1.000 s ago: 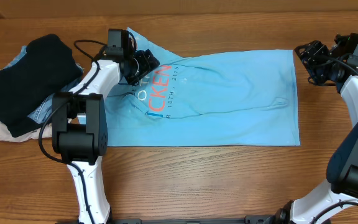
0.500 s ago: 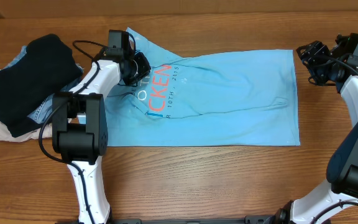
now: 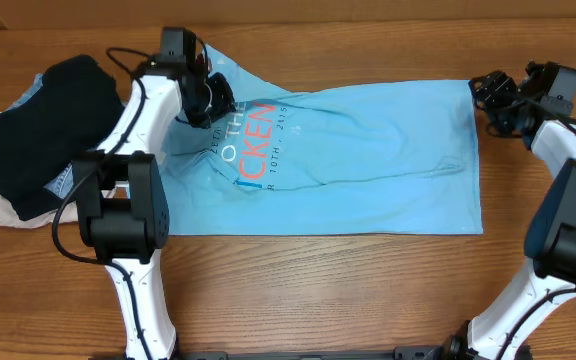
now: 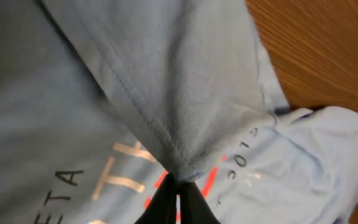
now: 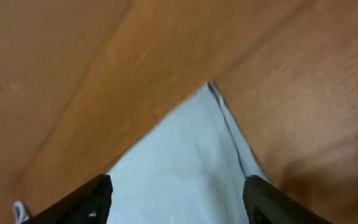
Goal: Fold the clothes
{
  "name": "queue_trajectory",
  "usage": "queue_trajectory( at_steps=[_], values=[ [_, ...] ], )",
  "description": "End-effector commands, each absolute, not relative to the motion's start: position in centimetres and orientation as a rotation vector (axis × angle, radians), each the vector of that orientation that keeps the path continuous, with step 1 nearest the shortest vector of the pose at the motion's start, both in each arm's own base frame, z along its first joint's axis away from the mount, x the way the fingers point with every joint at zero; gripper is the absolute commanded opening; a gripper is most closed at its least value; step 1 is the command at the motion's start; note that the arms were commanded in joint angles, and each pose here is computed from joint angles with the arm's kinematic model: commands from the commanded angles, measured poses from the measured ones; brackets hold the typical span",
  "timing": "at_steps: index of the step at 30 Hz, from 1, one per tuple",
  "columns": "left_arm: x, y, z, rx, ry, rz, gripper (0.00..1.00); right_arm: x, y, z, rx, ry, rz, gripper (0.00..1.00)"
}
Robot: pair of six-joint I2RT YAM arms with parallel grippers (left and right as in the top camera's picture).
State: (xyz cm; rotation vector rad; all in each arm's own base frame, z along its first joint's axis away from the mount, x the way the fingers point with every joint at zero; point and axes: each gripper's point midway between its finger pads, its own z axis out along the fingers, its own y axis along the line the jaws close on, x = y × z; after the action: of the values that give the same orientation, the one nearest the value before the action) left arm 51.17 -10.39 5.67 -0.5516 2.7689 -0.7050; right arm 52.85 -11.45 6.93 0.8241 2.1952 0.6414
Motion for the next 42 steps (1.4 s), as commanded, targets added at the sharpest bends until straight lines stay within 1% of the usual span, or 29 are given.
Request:
queue_trajectory(
  at_steps=[1, 3, 7, 8, 9, 10, 13, 15, 18, 21, 22, 24, 25, 28, 31, 33, 36, 38, 40, 41, 42],
  values=[
    [51.6, -11.5, 8.2, -0.405, 2.751, -0.72, 0.04, 55.0, -12.1, 7.8, 0.727, 2.14, 0.593, 0.72],
    [51.1, -11.7, 9.1, -0.399, 2.755, -0.72, 0.04, 55.6, -12.2, 6.5, 0.724, 2.135, 0.576, 0.68],
    [50.5, -11.7, 9.8, -0.399, 2.766, -0.719, 0.04, 56.3, -11.9, 3.2, 0.72, 2.143, 0.603, 0.67],
    [50.4, -11.7, 9.7, -0.402, 2.772, -0.718, 0.04, 56.4, -11.7, 2.7, 0.715, 2.144, 0.605, 0.67],
    [50.3, -11.6, 9.7, -0.404, 2.778, -0.716, 0.04, 56.6, -11.4, 2.1, 0.705, 2.146, 0.611, 0.73],
    [50.2, -11.7, 9.7, -0.401, 2.782, -0.715, 0.04, 56.7, -11.0, 1.8, 0.696, 2.149, 0.619, 0.74],
    [50.2, -11.7, 9.7, -0.399, 2.781, -0.716, 0.04, 57.1, -9.5, 0.7, 0.674, 2.168, 0.607, 0.75],
    [50.2, -11.7, 9.7, -0.398, 2.781, -0.715, 0.04, 57.2, -8.7, 0.3, 0.665, 2.18, 0.605, 0.73],
    [50.2, -11.7, 9.7, -0.394, 2.781, -0.714, 0.04, 56.9, -7.6, -0.5, 0.675, 2.222, 0.582, 0.61],
    [50.2, -11.7, 9.7, -0.393, 2.781, -0.715, 0.04, 56.4, -7.8, -1.1, 0.704, 2.248, 0.565, 0.49],
    [50.2, -11.7, 9.7, -0.387, 2.781, -0.714, 0.04, 56.3, -8.2, -1.1, 0.711, 2.244, 0.568, 0.43],
    [50.2, -11.7, 9.7, -0.377, 2.782, -0.713, 0.04, 56.4, -8.7, -0.6, 0.708, 2.232, 0.6, 0.36],
    [50.2, -11.7, 9.7, -0.377, 2.782, -0.712, 0.04, 56.4, -8.9, -0.3, 0.703, 2.225, 0.623, 0.3],
    [50.2, -11.7, 9.7, -0.373, 2.781, -0.712, 0.04, 56.7, -8.9, 1.8, 0.617, 2.19, 0.744, 0.28],
    [50.2, -11.7, 9.7, -0.369, 2.782, -0.712, 0.04, 56.4, -8.5, 5.3, 0.508, 2.132, 0.909, 0.2],
    [50.1, -11.7, 9.7, -0.351, 2.782, -0.712, 0.04, 55.6, -8.4, 7.4, 0.473, 2.106, 0.996, 0.17],
    [50.0, -11.7, 9.6, -0.343, 2.786, -0.71, 0.04, 54.6, -8.1, 9.6, 0.45, 2.092, 1.083, 0.15],
    [49.8, -11.4, 9.5, -0.35, 2.8, -0.704, 0.04, 53.7, -8.3, 10.1, 0.496, 2.116, 1.102, 0.13],
    [49.5, -11.2, 9.4, -0.347, 2.81, -0.7, 0.04, 53.6, -8.3, 10.1, 0.504, 2.121, 1.1, 0.14],
    [49.5, -11.2, 9.4, -0.341, 2.811, -0.697, 0.04, 53.8, -8.8, 9.7, 0.532, 2.13, 1.06, 0.32],
    [49.5, -11.2, 9.4, -0.337, 2.811, -0.698, 0.04, 54.0, -9.7, 9.1, 0.577, 2.143, 0.989, 0.56]
  ],
)
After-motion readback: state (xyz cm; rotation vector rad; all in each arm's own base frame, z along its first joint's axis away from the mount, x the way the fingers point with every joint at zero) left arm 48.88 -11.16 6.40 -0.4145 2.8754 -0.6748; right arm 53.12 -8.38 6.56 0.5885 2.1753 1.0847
